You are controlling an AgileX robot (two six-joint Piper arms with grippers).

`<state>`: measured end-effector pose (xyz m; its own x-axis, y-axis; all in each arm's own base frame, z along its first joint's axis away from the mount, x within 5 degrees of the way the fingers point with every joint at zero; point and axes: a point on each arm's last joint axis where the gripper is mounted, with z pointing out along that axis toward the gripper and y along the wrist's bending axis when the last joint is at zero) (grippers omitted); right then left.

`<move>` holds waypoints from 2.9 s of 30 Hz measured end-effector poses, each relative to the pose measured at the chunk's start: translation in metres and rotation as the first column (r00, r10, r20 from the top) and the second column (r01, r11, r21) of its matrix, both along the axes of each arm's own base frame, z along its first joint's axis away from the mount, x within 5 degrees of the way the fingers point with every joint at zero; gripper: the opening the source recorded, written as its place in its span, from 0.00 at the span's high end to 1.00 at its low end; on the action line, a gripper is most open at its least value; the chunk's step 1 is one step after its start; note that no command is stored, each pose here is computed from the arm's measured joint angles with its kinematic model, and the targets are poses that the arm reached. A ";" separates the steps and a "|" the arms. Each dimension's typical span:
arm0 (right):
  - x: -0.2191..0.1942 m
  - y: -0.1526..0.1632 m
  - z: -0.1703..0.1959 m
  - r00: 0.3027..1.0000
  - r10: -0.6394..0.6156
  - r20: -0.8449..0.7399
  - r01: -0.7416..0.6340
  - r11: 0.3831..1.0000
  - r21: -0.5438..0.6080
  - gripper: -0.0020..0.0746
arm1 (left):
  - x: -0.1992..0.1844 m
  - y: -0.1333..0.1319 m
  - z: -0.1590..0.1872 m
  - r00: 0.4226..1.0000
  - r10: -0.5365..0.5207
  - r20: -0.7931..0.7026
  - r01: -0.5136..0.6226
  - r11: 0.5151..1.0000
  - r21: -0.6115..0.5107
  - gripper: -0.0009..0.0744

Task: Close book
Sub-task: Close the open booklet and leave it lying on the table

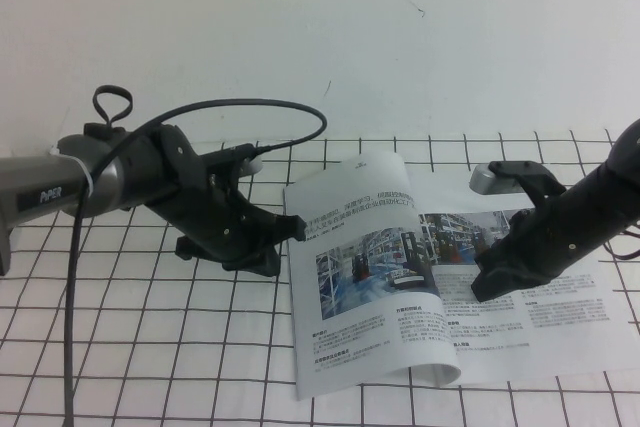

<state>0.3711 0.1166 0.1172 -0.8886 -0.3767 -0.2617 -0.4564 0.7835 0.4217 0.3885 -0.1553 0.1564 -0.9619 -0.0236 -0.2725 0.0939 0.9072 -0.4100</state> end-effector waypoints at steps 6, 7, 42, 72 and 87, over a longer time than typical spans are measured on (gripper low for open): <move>0.000 0.000 0.000 1.000 0.000 0.002 0.000 1.000 0.000 0.98 | 0.004 -0.004 -0.010 1.000 0.000 0.001 0.000 0.999 -0.037 0.99; 0.000 0.000 0.000 1.000 -0.001 0.001 0.001 1.000 0.000 0.98 | 0.005 -0.005 -0.011 1.000 -0.002 0.005 0.002 0.999 -0.042 0.99; 0.001 0.000 0.000 1.000 -0.008 0.005 0.008 1.000 -0.002 0.98 | 0.011 -0.104 0.069 0.919 -0.289 0.267 0.319 0.945 -0.073 0.99; 0.001 0.000 0.001 1.000 -0.001 0.014 0.001 1.000 0.004 0.98 | 0.036 -0.044 0.004 0.984 -0.142 -0.110 0.141 0.990 -0.020 0.45; 0.001 0.000 0.001 1.000 0.004 0.016 -0.004 1.000 0.004 0.98 | 0.042 -0.083 0.013 0.977 -0.203 0.062 0.206 0.832 -0.516 0.49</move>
<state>0.3724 0.1170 0.1178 -0.8826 -0.3794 -0.2777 -0.4665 0.7800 0.4172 0.4310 -0.2383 0.1697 -0.9593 0.0350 -0.2801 0.2564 0.5235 -0.8126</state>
